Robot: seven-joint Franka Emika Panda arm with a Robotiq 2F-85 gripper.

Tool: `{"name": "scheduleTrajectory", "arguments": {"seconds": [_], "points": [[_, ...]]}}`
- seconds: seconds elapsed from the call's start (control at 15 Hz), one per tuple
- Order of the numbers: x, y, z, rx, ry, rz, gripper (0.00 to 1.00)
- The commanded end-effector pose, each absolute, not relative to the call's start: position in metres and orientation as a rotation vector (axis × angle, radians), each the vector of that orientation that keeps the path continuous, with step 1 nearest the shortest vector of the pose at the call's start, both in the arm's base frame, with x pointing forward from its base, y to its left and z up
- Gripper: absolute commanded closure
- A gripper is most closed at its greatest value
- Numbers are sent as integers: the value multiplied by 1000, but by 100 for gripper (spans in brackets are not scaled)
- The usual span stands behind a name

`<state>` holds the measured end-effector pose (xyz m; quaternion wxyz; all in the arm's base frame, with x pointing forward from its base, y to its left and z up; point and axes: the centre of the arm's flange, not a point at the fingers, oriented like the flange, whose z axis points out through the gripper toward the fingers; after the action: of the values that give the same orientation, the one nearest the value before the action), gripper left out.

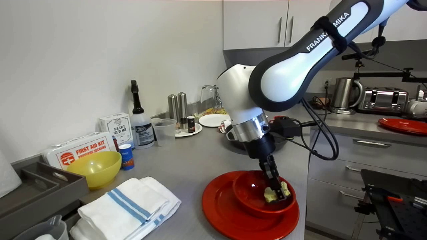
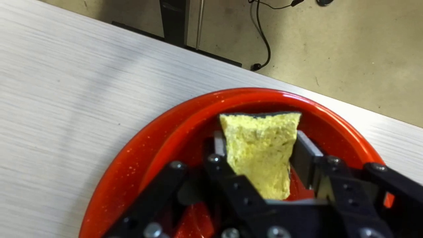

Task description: Wipe inside the red bowl with the sponge

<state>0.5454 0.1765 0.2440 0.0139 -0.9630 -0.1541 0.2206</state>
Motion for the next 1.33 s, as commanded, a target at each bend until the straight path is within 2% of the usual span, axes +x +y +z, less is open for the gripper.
{"name": "scheduleTrajectory", "arguments": {"seconds": [0.0, 0.27, 0.8, 1.27], "points": [[556, 177, 235, -3024, -500, 691, 75], [562, 178, 226, -3018, -465, 583, 75], [579, 189, 242, -3033, -450, 81, 75], [573, 179, 257, -3003, -423, -233, 75]]}}
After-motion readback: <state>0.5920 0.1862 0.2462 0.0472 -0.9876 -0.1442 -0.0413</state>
